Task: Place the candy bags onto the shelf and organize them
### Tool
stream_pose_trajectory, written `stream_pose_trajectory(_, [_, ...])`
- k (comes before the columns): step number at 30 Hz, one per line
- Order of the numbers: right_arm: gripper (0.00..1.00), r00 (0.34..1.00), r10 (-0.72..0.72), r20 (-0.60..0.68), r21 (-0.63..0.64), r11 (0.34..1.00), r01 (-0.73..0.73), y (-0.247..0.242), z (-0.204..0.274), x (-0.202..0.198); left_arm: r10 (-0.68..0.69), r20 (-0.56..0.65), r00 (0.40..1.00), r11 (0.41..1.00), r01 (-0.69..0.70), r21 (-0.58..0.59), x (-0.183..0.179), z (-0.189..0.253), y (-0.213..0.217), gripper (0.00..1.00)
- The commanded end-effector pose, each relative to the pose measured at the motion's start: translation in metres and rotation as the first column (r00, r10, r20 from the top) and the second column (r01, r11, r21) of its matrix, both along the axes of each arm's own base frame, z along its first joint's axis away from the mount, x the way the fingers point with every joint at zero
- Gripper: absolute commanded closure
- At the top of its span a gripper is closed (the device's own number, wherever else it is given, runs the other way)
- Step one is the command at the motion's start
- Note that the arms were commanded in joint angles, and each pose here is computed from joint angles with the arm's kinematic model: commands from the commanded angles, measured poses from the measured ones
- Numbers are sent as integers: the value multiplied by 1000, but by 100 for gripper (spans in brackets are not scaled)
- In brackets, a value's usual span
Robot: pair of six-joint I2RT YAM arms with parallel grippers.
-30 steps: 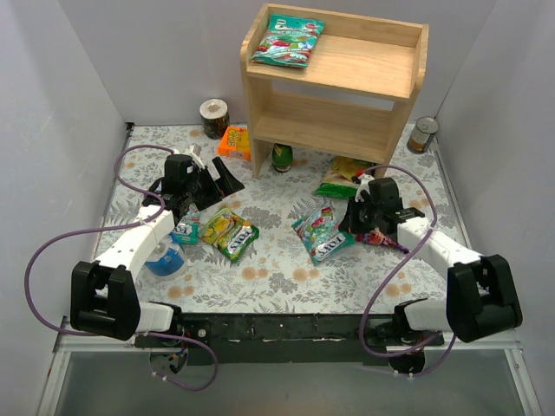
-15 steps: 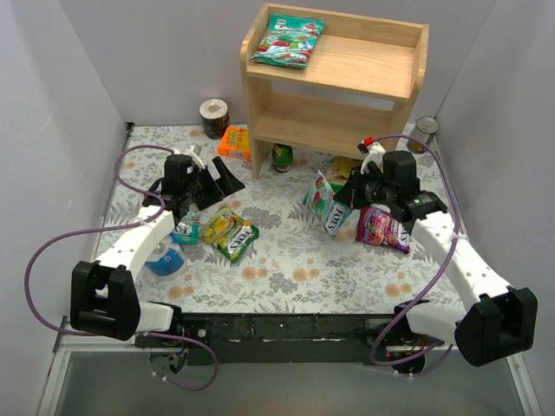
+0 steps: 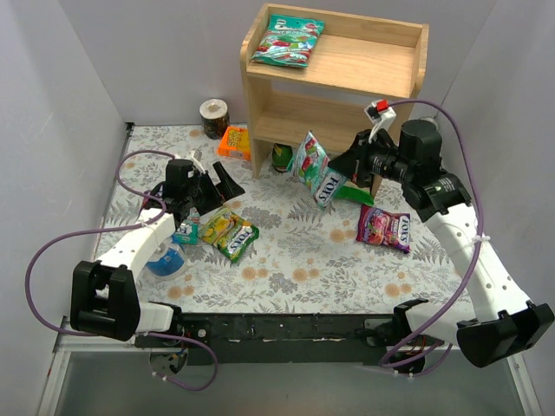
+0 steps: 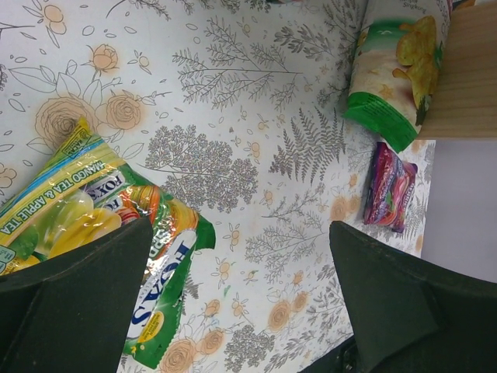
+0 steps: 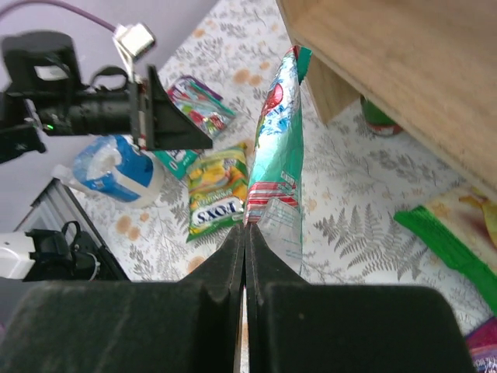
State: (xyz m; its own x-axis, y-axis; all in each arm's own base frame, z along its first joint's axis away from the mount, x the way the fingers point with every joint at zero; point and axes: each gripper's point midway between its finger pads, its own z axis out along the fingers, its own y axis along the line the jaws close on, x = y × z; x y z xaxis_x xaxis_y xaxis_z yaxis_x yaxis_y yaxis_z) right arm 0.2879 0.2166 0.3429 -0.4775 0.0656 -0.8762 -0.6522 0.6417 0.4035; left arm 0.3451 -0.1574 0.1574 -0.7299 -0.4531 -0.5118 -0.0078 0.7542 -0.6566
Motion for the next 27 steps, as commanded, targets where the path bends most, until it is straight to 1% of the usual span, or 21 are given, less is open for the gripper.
stream_pose_trajectory(1, [99, 974, 31, 226, 109, 992, -57, 6, 93, -8, -10, 49, 999, 1000, 11, -9, -4, 14, -2, 2])
stream_pose_trajectory(6, [99, 940, 17, 342, 155, 985, -74, 9, 147, -2, -8, 64, 998, 1000, 8, -5, -5, 18, 0, 2])
stream_pose_trajectory(7, [99, 925, 11, 381, 168, 982, -81, 11, 165, 1, -8, 71, 997, 1000, 8, -4, -5, 20, 0, 2])
stream_pose_trajectory(9, [99, 908, -8, 418, 191, 978, -79, 11, 185, 5, -7, 76, 997, 1000, 7, -4, -4, 22, 1, 2])
stream_pose_trajectory(10, [99, 901, -26, 432, 199, 978, -67, 12, 190, 14, -7, 81, 997, 1000, 8, -4, -5, 23, 0, 2])
stream_pose_trajectory(11, [99, 886, -48, 461, 219, 974, -61, 10, 207, 14, -5, 87, 996, 1000, 5, -4, -4, 26, 1, 2])
stream_pose_trajectory(14, [99, 852, -141, 504, 265, 964, 2, 3, 228, 31, -2, 99, 995, 1000, 2, -5, -5, 31, 2, 2])
stream_pose_trajectory(15, [99, 842, -199, 502, 299, 953, 46, -2, 233, 38, -3, 105, 995, 1000, 3, -5, -6, 33, 2, 2])
stream_pose_trajectory(17, [99, 800, -264, 539, 348, 934, 73, -9, 246, 45, -2, 114, 993, 1000, 2, -3, -6, 36, 3, 2])
stream_pose_trajectory(18, [99, 780, -325, 536, 385, 916, 117, -17, 253, 50, -3, 114, 993, 1000, 3, -4, -6, 36, 2, 2])
stream_pose_trajectory(21, [99, 716, -417, 560, 466, 873, 144, -30, 281, 54, -6, 120, 993, 1000, 6, -3, -6, 40, 2, 2])
stream_pose_trajectory(23, [99, 703, -433, 564, 485, 863, 143, -30, 288, 58, -6, 117, 993, 1000, 6, -2, -7, 39, 2, 2])
stream_pose_trajectory(24, [99, 684, -471, 557, 504, 846, 172, -36, 295, 62, -3, 121, 993, 1000, 3, -2, -7, 41, 3, 2])
stream_pose_trajectory(27, [99, 649, -521, 554, 541, 818, 195, -45, 305, 64, -3, 122, 992, 1000, 3, 1, -8, 41, 3, 2])
